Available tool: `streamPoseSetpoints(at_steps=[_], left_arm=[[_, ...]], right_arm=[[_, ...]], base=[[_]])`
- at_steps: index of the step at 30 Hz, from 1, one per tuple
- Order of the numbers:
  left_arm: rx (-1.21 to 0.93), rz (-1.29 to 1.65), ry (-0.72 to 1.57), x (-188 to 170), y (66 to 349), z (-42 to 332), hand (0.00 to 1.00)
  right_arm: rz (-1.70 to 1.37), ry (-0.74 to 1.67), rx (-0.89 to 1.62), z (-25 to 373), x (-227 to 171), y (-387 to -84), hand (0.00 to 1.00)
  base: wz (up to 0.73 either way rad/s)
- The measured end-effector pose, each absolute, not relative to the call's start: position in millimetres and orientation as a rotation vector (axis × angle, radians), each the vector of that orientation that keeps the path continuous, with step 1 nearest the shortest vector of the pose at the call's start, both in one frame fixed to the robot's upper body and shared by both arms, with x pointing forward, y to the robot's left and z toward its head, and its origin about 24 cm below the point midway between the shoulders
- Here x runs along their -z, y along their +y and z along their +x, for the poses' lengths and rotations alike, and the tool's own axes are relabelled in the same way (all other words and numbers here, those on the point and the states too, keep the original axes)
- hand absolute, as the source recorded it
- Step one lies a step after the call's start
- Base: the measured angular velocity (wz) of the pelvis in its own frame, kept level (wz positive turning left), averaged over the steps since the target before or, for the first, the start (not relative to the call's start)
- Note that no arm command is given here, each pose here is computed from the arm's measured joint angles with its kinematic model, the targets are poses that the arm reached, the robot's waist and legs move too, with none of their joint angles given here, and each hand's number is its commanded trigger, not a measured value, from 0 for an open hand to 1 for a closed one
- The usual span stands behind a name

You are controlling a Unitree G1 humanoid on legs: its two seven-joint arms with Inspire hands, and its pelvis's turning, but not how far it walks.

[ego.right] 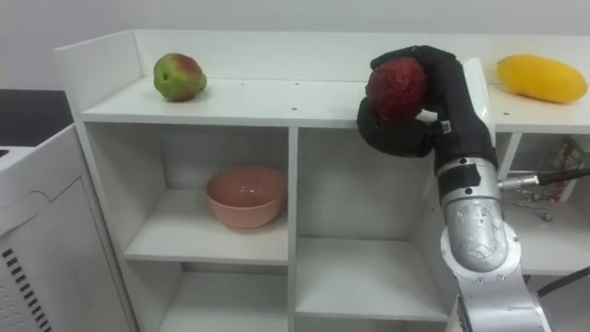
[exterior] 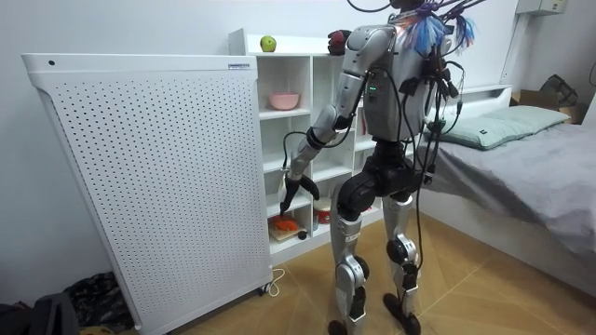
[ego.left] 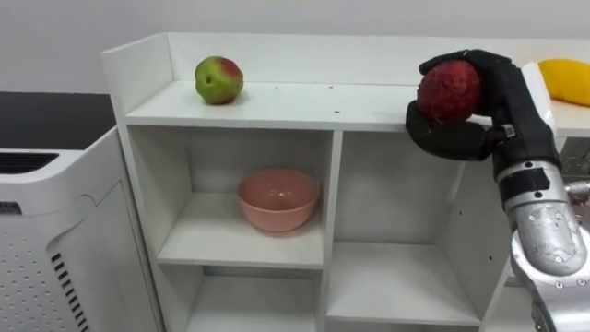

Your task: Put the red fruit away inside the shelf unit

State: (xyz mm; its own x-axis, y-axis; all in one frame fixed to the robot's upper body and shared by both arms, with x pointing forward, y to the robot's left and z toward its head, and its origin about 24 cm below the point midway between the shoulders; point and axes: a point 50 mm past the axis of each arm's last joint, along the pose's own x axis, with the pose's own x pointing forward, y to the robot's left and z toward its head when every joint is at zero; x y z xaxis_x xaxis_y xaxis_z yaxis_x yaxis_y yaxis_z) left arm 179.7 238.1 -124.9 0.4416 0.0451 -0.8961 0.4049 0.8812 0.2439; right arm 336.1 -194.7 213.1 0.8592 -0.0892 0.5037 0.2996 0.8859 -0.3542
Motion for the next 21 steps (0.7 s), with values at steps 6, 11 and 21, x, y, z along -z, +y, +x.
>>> streamPoseSetpoints(at_steps=[6, 11, 21], left_arm=[[0.231, 0.447, 1.1, 126, 238, 178, 0.0], [0.216, 0.386, 1.098, 128, 235, 176, 0.0], [0.224, 0.378, 1.1, 134, 229, 166, 0.0]], right_arm=[[-0.42, -0.5, 0.174, 336, -213, -188, 1.0], [-0.438, -0.544, 0.105, 327, -217, -172, 1.0], [-0.375, -0.561, -0.029, 305, -209, -160, 1.0]], base=[[-0.04], [-0.01], [-0.05]])
